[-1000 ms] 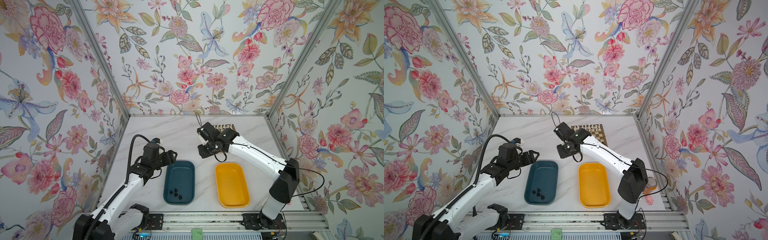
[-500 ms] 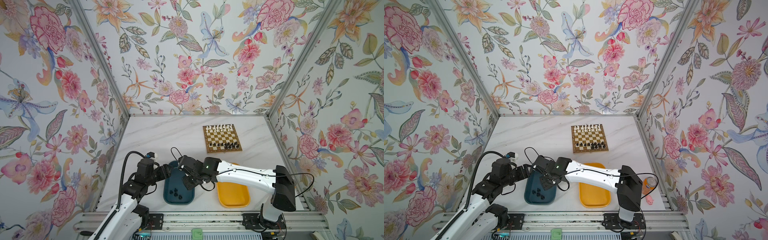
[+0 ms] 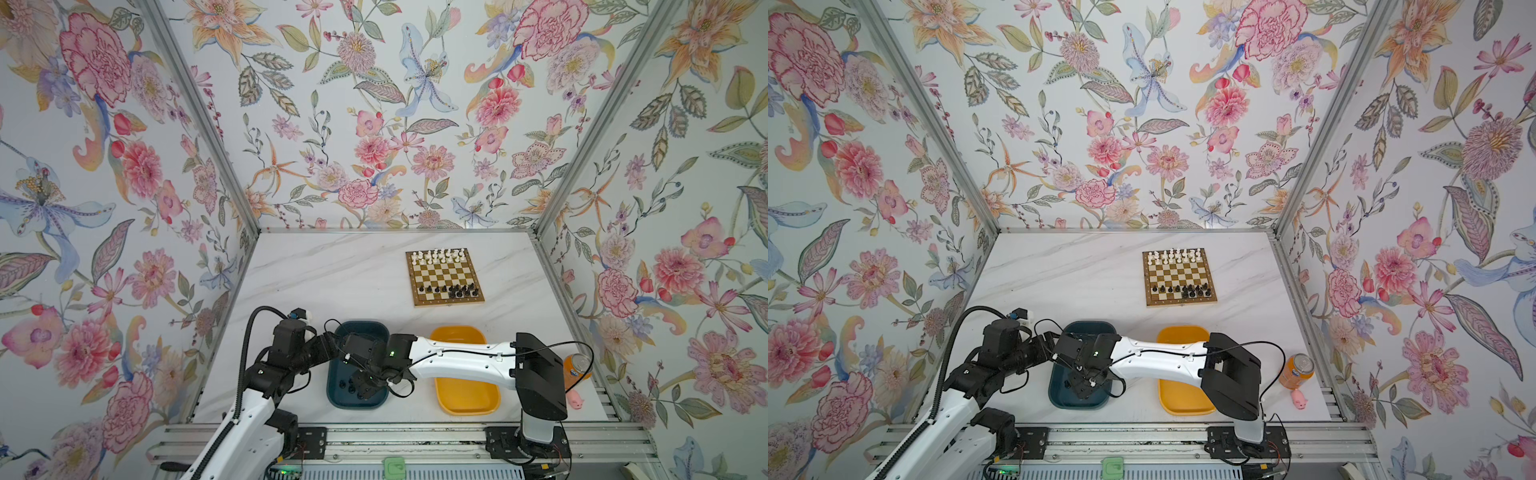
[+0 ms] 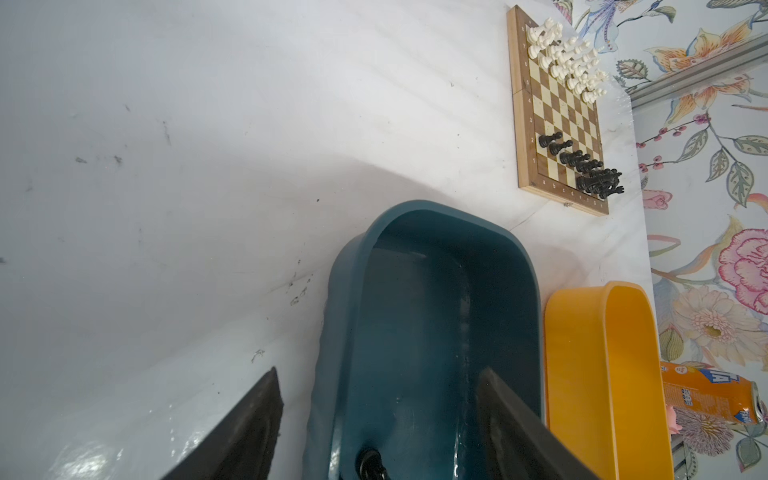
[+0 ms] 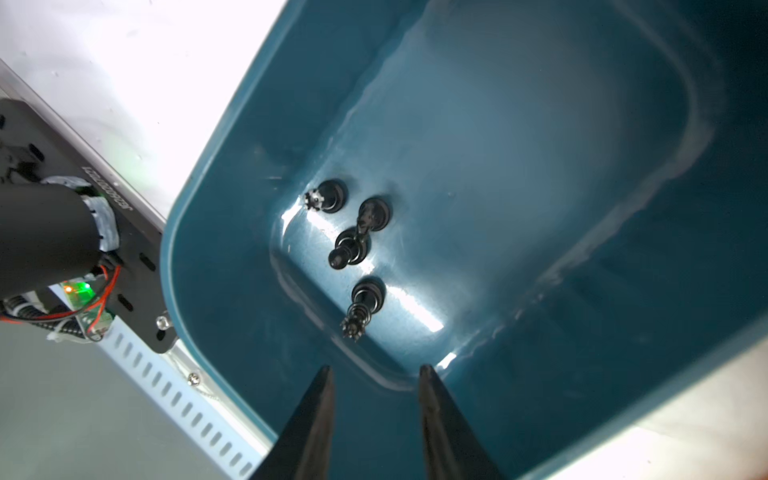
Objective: Set up the chess pieces on the board
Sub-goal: 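Lower the open right gripper into the teal tray over a black piece, then close the right gripper around the black piece in the teal tray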
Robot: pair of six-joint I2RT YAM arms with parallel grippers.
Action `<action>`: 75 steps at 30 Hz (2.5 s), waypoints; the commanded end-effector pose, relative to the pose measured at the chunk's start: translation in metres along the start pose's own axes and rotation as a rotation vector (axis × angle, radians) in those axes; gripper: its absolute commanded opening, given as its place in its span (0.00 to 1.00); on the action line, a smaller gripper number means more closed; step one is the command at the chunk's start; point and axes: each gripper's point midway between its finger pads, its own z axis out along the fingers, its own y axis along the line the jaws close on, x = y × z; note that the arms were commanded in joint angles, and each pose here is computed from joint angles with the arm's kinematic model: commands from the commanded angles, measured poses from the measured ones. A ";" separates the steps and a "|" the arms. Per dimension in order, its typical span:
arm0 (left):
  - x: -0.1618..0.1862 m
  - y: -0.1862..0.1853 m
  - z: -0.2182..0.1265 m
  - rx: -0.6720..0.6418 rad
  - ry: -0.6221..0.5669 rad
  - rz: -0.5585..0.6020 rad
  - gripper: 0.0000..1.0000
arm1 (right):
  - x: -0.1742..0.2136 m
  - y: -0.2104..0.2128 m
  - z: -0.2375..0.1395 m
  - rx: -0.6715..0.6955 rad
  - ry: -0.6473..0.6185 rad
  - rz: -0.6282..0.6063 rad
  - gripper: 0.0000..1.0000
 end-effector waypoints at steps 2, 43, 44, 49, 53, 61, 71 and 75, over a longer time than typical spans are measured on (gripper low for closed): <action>-0.008 0.000 -0.002 0.001 -0.009 0.012 0.76 | 0.003 0.012 0.007 -0.035 0.012 -0.004 0.36; -0.030 0.013 -0.001 0.017 -0.025 -0.041 0.74 | -0.001 0.006 0.031 0.018 0.062 0.009 0.29; -0.029 0.012 -0.001 0.018 -0.024 -0.042 0.74 | -0.001 0.006 0.030 0.016 0.061 0.007 0.29; -0.029 0.012 -0.001 0.020 -0.023 -0.041 0.74 | -0.002 0.006 0.026 0.022 0.049 0.009 0.29; -0.029 0.012 -0.001 0.022 -0.023 -0.040 0.74 | -0.003 0.007 0.022 0.024 0.040 0.010 0.30; -0.030 0.011 -0.002 0.026 -0.027 -0.038 0.73 | -0.003 0.007 0.017 0.031 0.026 0.008 0.30; -0.030 0.010 -0.004 0.027 -0.032 -0.037 0.73 | 0.001 0.008 0.022 0.036 0.042 -0.001 0.30; -0.031 0.009 -0.005 0.027 -0.035 -0.037 0.73 | 0.004 0.007 0.026 0.037 0.055 -0.004 0.30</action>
